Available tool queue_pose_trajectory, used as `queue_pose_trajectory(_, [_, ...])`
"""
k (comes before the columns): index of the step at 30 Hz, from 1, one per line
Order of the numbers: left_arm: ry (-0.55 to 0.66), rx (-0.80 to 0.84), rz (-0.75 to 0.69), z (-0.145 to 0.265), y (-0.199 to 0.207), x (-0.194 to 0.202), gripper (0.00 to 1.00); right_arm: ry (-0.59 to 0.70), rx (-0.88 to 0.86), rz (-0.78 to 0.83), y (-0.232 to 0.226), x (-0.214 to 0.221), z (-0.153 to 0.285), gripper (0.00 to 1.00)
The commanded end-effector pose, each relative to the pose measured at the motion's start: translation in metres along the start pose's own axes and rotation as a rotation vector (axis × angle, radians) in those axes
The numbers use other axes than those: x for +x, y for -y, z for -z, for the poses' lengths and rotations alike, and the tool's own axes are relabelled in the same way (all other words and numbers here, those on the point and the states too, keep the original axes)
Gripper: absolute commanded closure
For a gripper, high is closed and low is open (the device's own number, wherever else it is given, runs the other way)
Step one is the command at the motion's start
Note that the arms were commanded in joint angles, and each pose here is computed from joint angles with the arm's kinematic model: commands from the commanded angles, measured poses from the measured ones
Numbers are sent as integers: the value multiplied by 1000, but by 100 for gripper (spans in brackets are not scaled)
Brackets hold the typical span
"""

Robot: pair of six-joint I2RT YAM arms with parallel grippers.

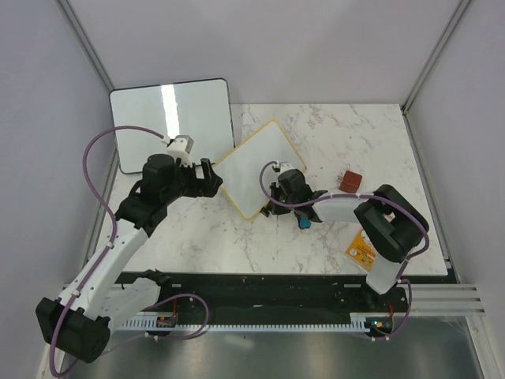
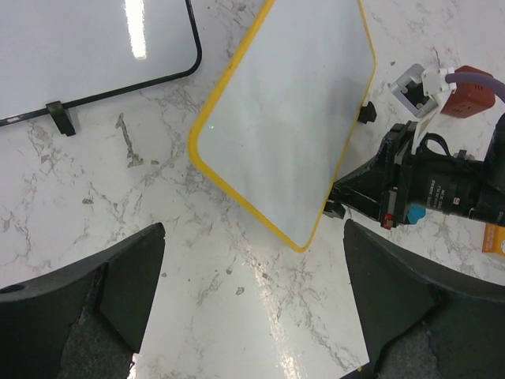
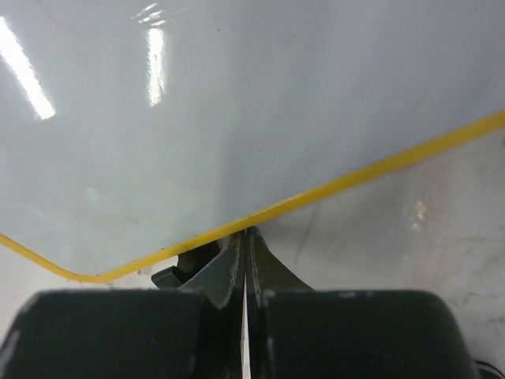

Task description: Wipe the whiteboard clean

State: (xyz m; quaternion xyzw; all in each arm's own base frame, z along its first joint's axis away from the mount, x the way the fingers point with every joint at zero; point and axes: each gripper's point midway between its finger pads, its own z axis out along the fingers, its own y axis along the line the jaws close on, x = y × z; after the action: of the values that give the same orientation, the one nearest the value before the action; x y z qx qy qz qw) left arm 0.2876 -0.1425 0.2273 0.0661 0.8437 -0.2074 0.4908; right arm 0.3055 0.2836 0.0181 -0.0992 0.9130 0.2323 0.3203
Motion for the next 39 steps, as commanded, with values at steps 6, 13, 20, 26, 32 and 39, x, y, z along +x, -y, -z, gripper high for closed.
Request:
queue_pose_trajectory(6, [38,-12,-29,12,1,-17,1,-117,-2,-9,-17,28,-28,100])
queue_pose_trajectory(13, [29,5,-27,11,4,-16,1,-120,-23,1,-34,27,-34,100])
queue_pose_trajectory(20, [21,9,-30,14,5,-15,1,-114,-65,23,-63,18,-41,100])
queue_pose_trajectory(26, [19,15,-28,16,6,-16,1,-128,-115,34,-93,18,-53,100])
queue_pose_trajectory(32, [13,21,-28,19,8,-16,0,-119,-141,46,-113,19,-53,100])
queue_pose_trajectory(39, [2,9,-27,22,7,-17,0,-11,-89,54,-104,-6,-5,100])
